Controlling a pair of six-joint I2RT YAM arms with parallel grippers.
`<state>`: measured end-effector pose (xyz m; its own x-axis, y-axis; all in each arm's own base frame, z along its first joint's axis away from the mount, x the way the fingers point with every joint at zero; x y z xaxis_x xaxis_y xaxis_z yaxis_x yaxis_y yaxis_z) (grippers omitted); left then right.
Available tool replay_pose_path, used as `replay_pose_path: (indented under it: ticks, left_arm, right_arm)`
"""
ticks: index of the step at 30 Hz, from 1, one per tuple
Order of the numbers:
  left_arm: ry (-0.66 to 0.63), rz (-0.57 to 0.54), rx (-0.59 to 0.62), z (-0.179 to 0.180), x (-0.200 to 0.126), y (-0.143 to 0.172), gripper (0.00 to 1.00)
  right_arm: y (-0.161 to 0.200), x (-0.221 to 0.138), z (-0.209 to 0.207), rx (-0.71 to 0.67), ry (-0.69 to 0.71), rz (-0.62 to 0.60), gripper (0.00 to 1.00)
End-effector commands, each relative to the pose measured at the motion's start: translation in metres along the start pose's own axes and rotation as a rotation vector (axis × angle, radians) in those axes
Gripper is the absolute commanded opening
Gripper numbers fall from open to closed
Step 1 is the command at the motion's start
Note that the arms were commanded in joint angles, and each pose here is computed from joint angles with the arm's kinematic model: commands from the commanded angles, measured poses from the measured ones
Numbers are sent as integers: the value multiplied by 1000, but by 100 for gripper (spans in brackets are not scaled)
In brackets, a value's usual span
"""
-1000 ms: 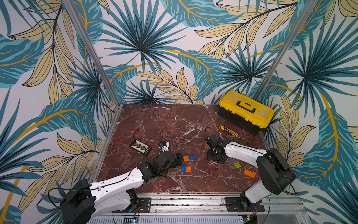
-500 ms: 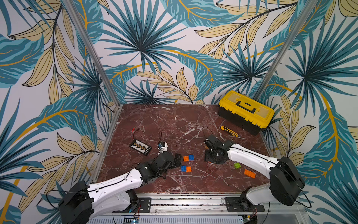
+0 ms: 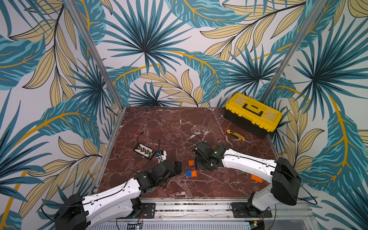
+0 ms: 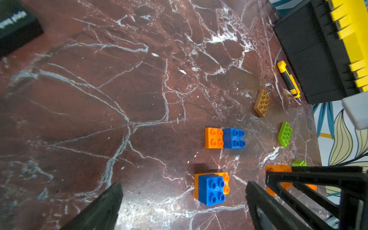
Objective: Assemble the number 5 with lego
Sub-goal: Assemble the lego brick with the lego brick.
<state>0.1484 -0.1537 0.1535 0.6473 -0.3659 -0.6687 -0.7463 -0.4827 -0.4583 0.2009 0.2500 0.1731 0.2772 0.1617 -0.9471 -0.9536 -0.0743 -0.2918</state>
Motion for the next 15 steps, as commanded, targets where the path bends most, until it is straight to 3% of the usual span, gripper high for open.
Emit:
replay_pose_path:
  ticks: [1, 15]
  left_arm:
    - [-19, 2, -22, 12, -1, 3, 100]
    - [-35, 2, -37, 22, -3, 5, 100]
  right_arm:
    - [2, 4, 10, -8, 31, 10, 51]
    - [8, 12, 30, -24, 27, 21, 51]
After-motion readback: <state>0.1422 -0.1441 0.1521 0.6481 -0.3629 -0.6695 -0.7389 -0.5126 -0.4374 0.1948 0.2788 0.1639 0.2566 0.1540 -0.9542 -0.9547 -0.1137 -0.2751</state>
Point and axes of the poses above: each gripper's point midway between its finger pads, its own x axis out along the fingers, its own z axis along the line the jaws close on, y = z × x, the point moved 9 cm from there along -x, back along the fingers, and after that the axes turned 4 degrees about -x, right-handed, at the moved point
